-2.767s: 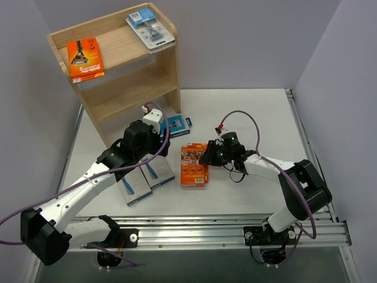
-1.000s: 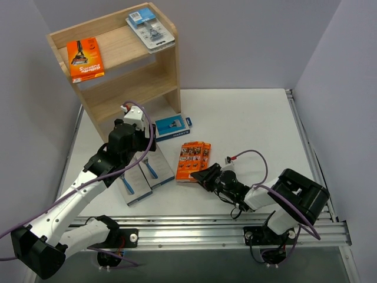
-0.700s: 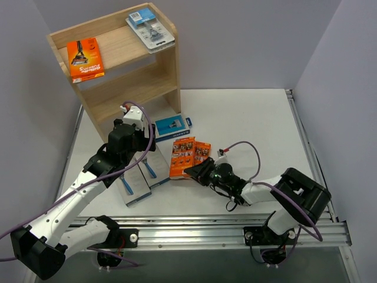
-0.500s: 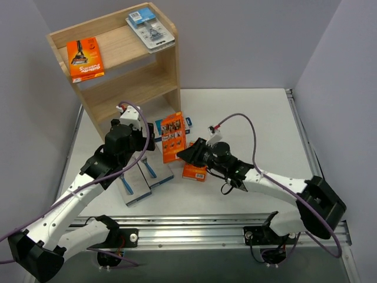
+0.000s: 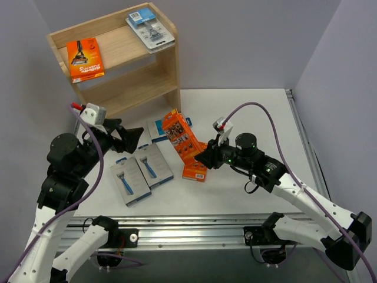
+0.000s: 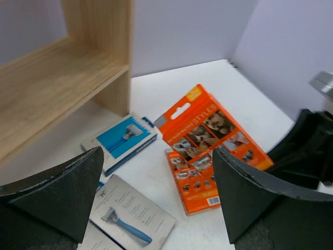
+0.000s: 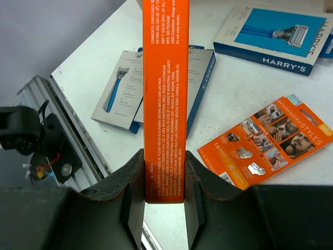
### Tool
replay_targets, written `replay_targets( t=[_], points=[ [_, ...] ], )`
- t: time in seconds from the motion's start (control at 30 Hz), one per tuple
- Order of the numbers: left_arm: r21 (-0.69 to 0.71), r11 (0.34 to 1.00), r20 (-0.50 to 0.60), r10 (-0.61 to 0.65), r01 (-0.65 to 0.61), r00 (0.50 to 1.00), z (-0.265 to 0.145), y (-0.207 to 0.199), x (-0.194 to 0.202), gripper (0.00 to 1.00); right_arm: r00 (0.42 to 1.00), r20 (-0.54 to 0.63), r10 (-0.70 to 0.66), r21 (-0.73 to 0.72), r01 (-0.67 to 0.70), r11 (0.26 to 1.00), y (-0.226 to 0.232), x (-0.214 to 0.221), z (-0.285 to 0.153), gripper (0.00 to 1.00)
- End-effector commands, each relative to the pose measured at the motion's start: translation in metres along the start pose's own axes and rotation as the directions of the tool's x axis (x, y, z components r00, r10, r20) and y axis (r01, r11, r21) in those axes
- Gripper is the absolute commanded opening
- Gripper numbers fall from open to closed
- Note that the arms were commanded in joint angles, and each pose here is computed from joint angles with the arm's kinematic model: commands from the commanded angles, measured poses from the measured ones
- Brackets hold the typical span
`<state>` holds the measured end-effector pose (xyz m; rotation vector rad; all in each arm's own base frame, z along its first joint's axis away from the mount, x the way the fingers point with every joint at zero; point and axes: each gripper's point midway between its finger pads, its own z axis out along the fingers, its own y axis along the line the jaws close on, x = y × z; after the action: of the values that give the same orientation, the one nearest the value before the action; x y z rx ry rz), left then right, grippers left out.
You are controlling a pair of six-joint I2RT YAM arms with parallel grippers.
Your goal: Place and organize the shaving razors onto the shelf
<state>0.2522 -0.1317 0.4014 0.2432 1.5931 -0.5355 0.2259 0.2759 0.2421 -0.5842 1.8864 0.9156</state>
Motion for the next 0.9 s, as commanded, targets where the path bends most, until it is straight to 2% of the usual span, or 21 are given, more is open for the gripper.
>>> replay_targets(
  t=[0.0,0.1,0.13,0.27,0.43,0.57,0.67,0.8,0.87],
  points=[
    [0.258,0.966,0.015,0.012,-0.015,1.0,-0.016,-0.043,-0.007,0.94,0.982,0.134,-0.136,-0.17,0.158,0.973,0.034,-0.045,-0.032,0.0],
    [0.315,0.947,-0.018,-0.063,0.066,0.998,-0.015,-0.046,0.007,0.94,0.972,0.192,-0.135,-0.239,0.18,0.954,0.046,-0.057,-0.044,0.0],
    [0.36,0.927,-0.061,-0.086,0.102,0.994,-0.015,-0.05,0.022,0.94,0.973,0.197,-0.124,-0.259,0.174,0.95,0.05,-0.058,-0.046,0.0],
    [0.434,0.889,-0.056,-0.131,0.142,0.99,-0.019,-0.053,0.035,0.94,0.967,0.236,-0.095,-0.384,0.183,0.905,0.074,-0.067,-0.059,0.0],
    [0.491,0.867,-0.037,-0.079,0.087,0.996,-0.024,-0.06,0.034,0.94,0.968,0.235,-0.089,-0.518,0.202,0.831,0.1,-0.07,-0.075,0.0],
    [0.511,0.859,-0.005,-0.005,0.006,1.0,-0.031,-0.067,0.013,0.95,0.97,0.208,-0.123,-0.604,0.226,0.764,0.115,-0.061,-0.088,0.0],
    [0.531,0.847,-0.023,0.05,-0.03,0.998,-0.036,-0.072,0.012,0.95,0.974,0.169,-0.153,-0.606,0.225,0.763,0.112,-0.05,-0.09,0.0],
    [0.622,0.775,0.002,0.141,-0.112,0.99,-0.057,-0.096,-0.006,0.95,0.975,0.093,-0.204,-0.587,0.219,0.78,0.099,-0.028,-0.089,0.0],
    [0.625,0.773,-0.047,0.176,-0.108,0.983,-0.06,-0.096,0.003,0.95,0.974,0.093,-0.206,-0.578,0.221,0.786,0.096,-0.025,-0.092,0.0]
  ],
)
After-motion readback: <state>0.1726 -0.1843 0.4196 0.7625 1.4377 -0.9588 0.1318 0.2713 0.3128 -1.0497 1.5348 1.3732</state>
